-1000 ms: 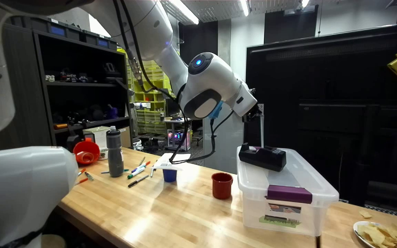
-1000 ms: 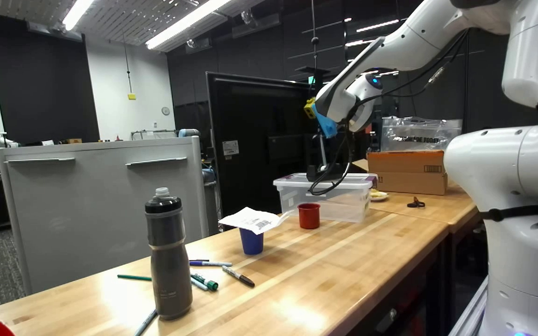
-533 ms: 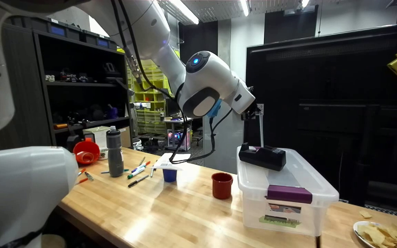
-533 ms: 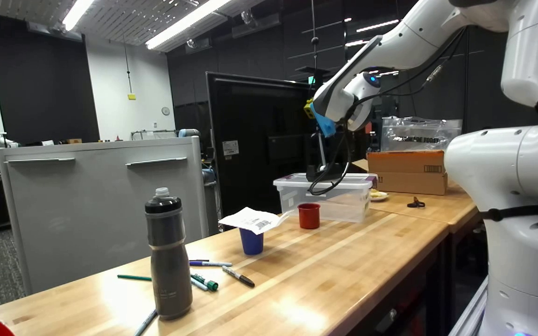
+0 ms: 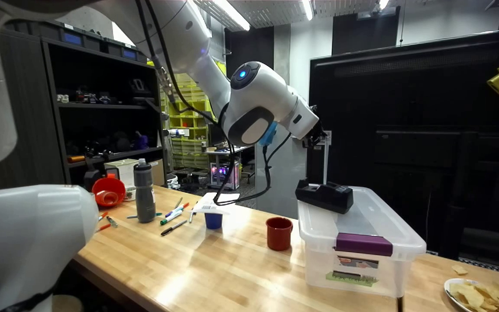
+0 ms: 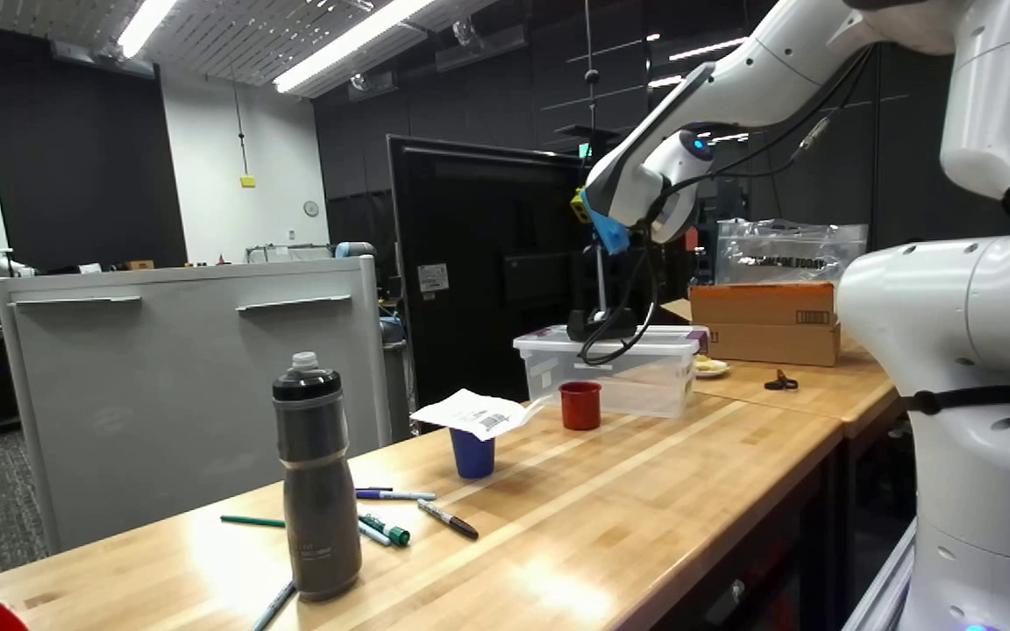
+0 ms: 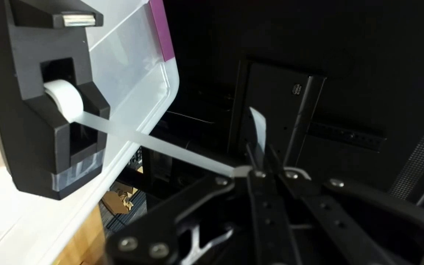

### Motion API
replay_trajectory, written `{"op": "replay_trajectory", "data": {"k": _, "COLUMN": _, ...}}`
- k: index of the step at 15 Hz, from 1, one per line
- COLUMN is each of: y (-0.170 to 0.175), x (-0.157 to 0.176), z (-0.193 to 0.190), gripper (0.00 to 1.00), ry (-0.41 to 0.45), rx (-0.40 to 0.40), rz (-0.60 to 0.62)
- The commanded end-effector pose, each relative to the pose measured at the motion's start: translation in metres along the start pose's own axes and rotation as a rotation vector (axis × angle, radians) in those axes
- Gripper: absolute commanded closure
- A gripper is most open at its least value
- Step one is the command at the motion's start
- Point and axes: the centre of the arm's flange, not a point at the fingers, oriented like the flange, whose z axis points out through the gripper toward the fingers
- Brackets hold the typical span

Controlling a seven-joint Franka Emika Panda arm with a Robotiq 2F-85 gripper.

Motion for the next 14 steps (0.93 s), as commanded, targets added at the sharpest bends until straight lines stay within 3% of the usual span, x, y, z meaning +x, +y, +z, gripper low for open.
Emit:
{"op": "replay_trajectory", "data": {"k": 1, "y": -0.021, "x": 0.003, "z": -0.017, "gripper": 1.0, "ry": 0.041, "rx": 0.039, "rz": -0.002}}
{"op": "replay_trajectory", "data": {"k": 9, "y": -0.021, "x": 0.018, "z": -0.021, "gripper": 1.0, "ry": 0.07, "rx": 0.04, "rz": 0.006}}
{"op": "replay_trajectory", "data": {"k": 14, "y": -0.027, "x": 0.008, "z": -0.021, "gripper": 1.0, "ry": 0.058, "rx": 0.05, "rz": -0.006}}
